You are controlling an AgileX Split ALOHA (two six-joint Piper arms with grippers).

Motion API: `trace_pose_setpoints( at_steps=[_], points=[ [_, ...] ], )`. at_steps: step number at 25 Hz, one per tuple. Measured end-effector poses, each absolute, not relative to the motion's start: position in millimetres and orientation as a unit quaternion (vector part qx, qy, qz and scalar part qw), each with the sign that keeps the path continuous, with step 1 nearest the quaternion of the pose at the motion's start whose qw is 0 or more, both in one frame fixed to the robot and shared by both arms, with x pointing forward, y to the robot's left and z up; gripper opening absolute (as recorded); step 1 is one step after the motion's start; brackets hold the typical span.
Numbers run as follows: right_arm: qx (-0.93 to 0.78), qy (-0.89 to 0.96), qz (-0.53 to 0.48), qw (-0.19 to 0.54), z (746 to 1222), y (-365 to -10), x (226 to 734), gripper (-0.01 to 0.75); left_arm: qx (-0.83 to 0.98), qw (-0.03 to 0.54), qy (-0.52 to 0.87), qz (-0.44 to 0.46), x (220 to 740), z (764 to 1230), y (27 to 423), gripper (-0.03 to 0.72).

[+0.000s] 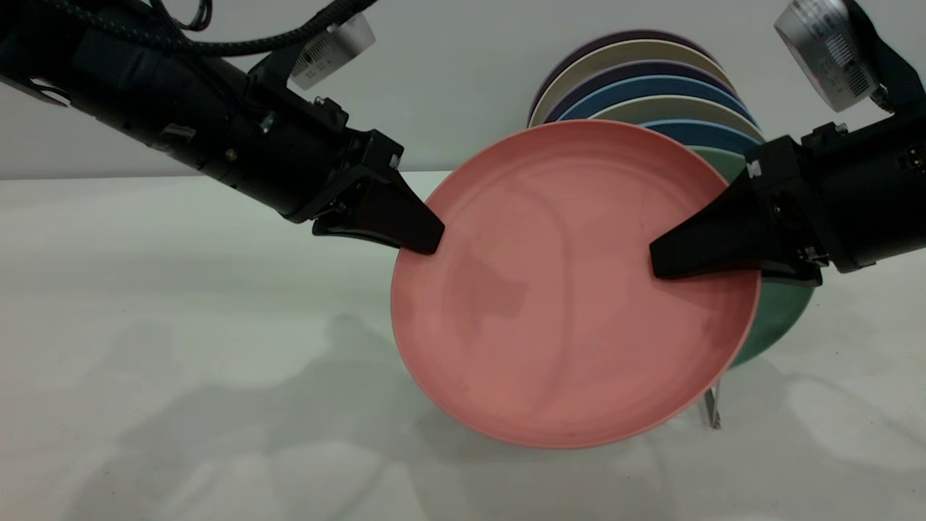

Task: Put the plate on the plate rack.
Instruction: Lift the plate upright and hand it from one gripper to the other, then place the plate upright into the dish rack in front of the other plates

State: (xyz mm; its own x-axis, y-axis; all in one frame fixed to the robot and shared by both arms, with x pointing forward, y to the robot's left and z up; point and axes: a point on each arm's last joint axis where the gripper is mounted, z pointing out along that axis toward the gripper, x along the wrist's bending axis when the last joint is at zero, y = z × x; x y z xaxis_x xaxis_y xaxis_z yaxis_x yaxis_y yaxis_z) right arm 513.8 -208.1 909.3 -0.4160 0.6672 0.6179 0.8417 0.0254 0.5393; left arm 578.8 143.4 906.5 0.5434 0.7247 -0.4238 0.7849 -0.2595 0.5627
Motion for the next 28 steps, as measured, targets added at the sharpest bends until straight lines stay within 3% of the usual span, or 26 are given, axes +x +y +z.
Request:
trace_pose_setpoints(
  at_steps=[5, 7, 14, 17, 28],
  points=[
    [-0.526, -0.720, -0.446, 0.079, 907.7, -209.9, 514.9, 0.100, 0.791, 0.383, 0.476, -0.045, 578.4, 907.1, 142.8, 0.038],
    [-0.525, -0.726, -0.440, 0.069, 906.4, -211.2, 515.3, 0.090, 0.789, 0.386, 0.474, -0.052, 577.6, 908.0, 141.8, 0.085],
    [-0.487, -0.768, -0.416, 0.001, 921.0, -217.1, 521.0, 0.088, 0.781, 0.409, 0.470, -0.038, 576.6, 930.7, 142.1, 0.433],
    [-0.464, -0.780, -0.418, -0.045, 943.4, -219.7, 526.7, 0.088, 0.775, 0.417, 0.474, -0.027, 576.0, 943.0, 143.9, 0.520],
    [-0.313, -0.857, -0.369, -0.179, 1014.0, -228.2, 523.9, 0.087, 0.744, 0.422, 0.517, -0.035, 586.9, 952.7, 193.5, 0.542]
  ],
)
